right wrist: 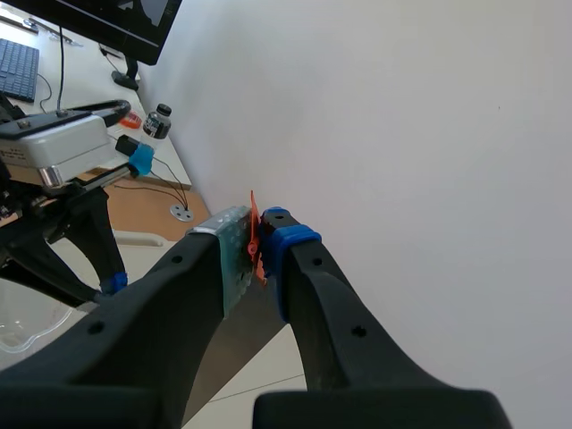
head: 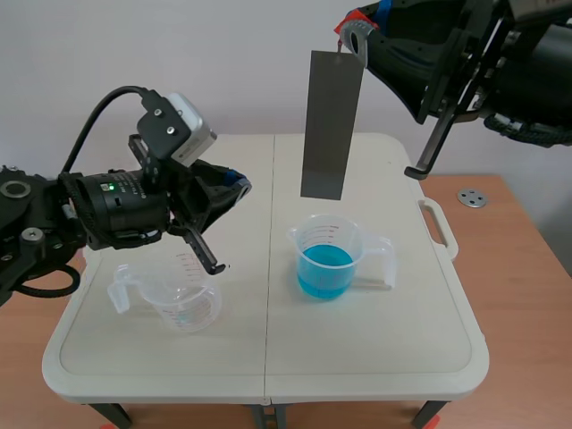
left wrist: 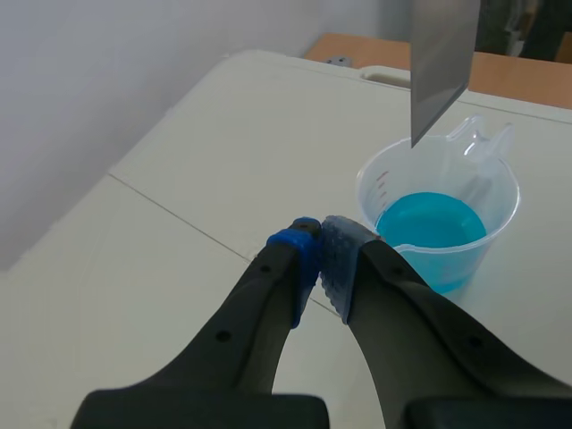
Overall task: Hold the metal plate by the orange handle, dip it into the blue solution, take it out and point at it, then put the plate back in the beaker on the left.
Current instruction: 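Raise the plate and point at it, then put the plate into the left beaker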
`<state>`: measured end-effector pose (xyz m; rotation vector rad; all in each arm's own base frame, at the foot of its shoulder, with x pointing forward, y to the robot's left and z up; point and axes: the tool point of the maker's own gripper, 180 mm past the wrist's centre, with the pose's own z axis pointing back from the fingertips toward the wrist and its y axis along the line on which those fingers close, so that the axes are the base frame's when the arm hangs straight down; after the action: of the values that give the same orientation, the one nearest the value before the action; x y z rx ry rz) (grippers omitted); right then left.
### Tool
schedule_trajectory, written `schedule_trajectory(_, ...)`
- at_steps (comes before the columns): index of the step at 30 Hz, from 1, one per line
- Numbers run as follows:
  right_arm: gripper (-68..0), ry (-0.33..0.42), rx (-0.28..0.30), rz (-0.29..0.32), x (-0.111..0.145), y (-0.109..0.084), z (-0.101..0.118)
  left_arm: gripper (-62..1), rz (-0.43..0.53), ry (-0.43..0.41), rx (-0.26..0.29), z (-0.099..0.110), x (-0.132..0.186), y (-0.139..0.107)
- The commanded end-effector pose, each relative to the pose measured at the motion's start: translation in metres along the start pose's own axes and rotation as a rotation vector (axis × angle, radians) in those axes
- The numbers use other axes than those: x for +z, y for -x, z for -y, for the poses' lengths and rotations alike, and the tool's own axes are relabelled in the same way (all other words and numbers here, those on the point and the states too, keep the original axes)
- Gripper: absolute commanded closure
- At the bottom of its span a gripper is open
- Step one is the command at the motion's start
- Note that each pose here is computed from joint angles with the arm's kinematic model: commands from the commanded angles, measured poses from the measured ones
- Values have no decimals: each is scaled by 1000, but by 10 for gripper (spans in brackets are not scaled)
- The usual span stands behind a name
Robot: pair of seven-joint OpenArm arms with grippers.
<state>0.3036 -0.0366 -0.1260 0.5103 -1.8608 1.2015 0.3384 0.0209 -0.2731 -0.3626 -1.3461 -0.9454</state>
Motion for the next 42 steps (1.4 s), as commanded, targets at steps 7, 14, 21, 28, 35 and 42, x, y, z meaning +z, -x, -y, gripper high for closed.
schedule_trajectory(7, -13, 2, 24, 34, 1, -13, 7, -31, 32, -103, -59, -24, 57, -11)
schedule_trajectory(14, -13, 2, 24, 34, 1, -13, 7, -31, 42, -181, -44, -34, 108, -15)
schedule_trajectory(21, -13, 2, 24, 35, 1, -13, 7, -31, 25, -245, -45, -34, 152, -9)
schedule_trajectory(28, -13, 2, 26, 36, 1, -13, 7, -31, -1, -291, -16, -30, 191, -3)
schedule_trajectory(35, -13, 2, 30, 39, -1, -15, 9, -31, -42, -325, 24, -23, 220, 8)
schedule_trajectory(42, -13, -27, 37, 50, -10, -18, 5, -31, -102, -373, 90, -10, 241, 24)
